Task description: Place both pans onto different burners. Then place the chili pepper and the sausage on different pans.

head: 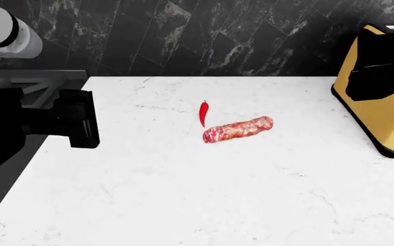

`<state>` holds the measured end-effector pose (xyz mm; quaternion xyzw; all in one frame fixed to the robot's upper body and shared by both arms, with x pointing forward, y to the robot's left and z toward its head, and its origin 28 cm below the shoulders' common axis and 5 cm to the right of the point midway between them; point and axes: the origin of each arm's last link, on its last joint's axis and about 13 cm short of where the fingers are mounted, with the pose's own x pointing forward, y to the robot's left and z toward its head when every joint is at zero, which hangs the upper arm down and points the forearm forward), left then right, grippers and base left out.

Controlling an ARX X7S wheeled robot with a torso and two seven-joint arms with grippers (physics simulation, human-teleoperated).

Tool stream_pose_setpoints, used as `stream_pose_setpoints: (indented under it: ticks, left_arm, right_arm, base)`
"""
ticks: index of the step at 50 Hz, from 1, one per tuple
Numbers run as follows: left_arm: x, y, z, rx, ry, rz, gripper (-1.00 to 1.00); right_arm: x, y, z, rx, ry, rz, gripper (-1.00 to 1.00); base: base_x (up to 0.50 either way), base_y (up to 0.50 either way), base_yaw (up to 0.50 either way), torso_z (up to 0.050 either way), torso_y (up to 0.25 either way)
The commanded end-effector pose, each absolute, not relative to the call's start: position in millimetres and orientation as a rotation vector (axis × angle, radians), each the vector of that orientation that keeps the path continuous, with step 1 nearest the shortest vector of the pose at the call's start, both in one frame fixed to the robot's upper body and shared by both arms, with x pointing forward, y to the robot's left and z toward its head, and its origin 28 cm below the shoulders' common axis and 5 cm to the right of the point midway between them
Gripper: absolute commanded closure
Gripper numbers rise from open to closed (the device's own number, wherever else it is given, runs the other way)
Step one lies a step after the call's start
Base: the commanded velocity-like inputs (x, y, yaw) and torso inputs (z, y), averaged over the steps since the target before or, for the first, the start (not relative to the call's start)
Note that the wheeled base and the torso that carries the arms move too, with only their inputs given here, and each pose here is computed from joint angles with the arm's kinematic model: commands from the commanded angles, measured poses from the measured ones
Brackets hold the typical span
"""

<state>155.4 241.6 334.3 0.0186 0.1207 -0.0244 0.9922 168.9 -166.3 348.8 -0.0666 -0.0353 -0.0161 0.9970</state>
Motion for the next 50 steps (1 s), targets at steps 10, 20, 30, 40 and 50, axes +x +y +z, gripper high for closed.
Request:
stream_pose_setpoints:
  ticks: [10,20,30,40,50]
  left_arm:
    - [160,240,342,0.012,0.190,-0.038,-1.00]
    - [162,241,341,0.004,0.186,-0.044,-1.00]
    - [165,240,338,0.004,0.192,-0.053,-1.00]
    - [165,242,335,0.008,0.202,-0.050,-1.00]
    - [166,242,334,0.009,0.204,-0.055,-1.00]
  right_arm:
    - [253,-108,391,-0.307,0.121,-0.006,-1.00]
    - [296,-86,383,-0.110,0.261,-0.018,-1.00]
    - [322,-72,376,-0.072,0.277,0.013,-1.00]
    - [361,-57,373,-0.110,0.308,0.044,-1.00]
    - [390,-42,357,-0.138,0.417,0.053,-1.00]
  base:
    - [0.00,0.00,0.00,0.000,0.000]
    - [0.00,0.00,0.00,0.000,0.000]
    - [0.00,0.00,0.00,0.000,0.000]
    - [0.00,0.00,0.00,0.000,0.000]
    - [0.00,0.00,0.00,0.000,0.000]
